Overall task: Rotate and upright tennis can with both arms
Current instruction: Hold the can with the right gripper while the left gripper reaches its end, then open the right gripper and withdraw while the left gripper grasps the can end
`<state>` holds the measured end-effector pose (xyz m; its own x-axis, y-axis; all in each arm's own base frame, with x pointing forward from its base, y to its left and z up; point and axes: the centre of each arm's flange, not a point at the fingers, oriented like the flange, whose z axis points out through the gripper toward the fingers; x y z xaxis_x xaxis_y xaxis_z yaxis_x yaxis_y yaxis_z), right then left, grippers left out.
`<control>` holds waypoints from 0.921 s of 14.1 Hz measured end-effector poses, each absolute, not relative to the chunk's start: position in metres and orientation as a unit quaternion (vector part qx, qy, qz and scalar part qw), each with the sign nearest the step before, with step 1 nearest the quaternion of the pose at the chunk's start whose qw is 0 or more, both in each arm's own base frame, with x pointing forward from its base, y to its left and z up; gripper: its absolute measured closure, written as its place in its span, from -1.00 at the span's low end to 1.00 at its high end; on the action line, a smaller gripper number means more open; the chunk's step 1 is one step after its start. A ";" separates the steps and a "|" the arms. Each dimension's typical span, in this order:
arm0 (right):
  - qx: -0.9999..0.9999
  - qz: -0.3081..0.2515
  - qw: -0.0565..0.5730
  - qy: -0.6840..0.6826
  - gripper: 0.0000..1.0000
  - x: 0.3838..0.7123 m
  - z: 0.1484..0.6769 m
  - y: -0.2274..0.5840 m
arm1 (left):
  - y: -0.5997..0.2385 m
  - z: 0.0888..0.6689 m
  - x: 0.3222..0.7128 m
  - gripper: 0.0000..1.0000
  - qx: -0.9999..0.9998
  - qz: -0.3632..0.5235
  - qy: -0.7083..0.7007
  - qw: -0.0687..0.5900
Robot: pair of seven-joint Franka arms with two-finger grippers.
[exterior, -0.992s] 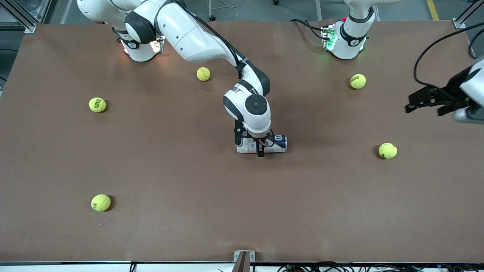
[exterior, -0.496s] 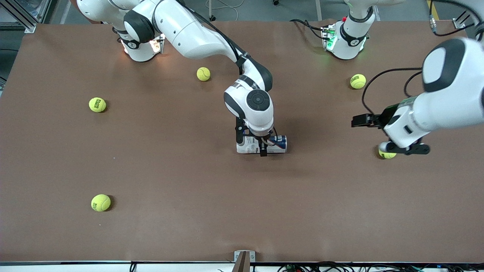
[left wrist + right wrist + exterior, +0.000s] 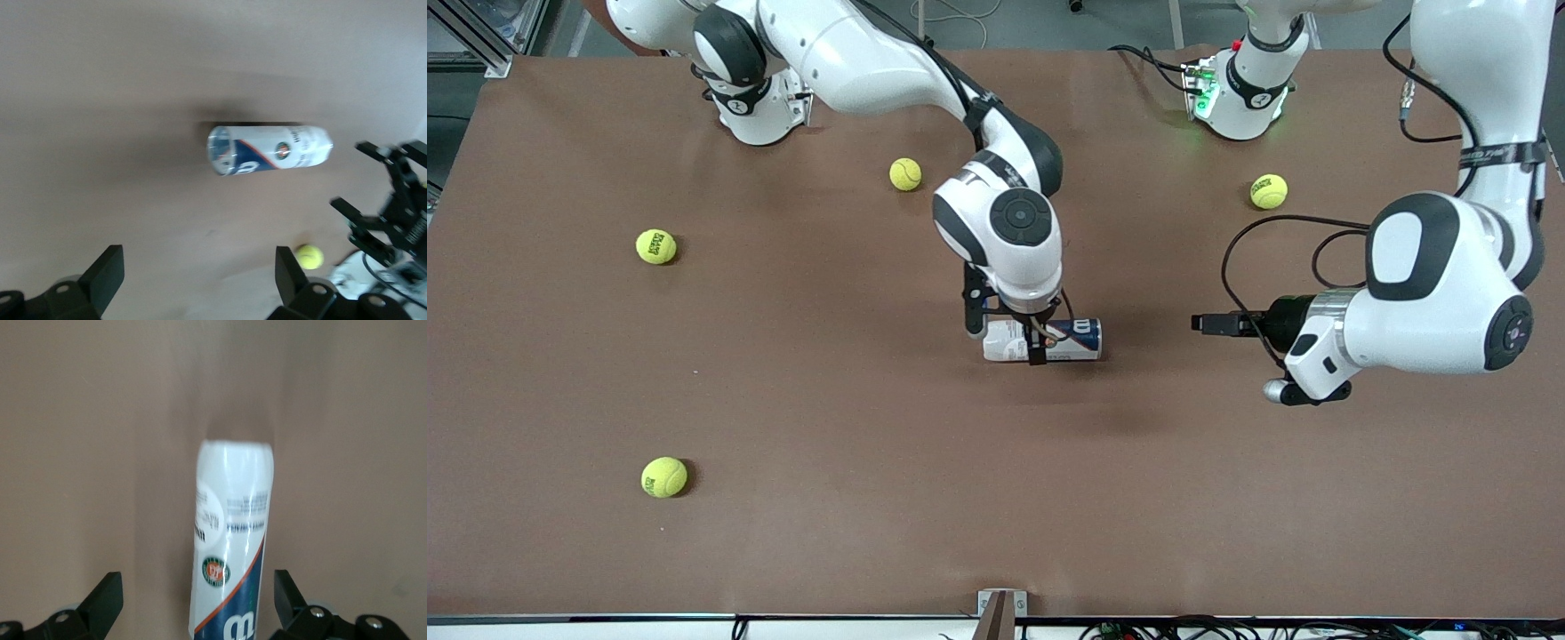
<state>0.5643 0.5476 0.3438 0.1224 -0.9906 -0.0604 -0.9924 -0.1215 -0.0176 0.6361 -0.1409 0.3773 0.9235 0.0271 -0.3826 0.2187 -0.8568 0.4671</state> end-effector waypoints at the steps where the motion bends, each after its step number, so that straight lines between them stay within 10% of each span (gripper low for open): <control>1: -0.767 0.019 0.013 0.641 -1.00 0.573 0.358 0.530 | -0.142 0.363 0.635 -1.00 0.939 -0.182 0.076 0.283; 13: -0.964 0.051 -0.019 0.261 -1.00 0.662 0.487 0.210 | -0.198 0.200 0.575 -0.99 0.887 -0.105 0.062 0.446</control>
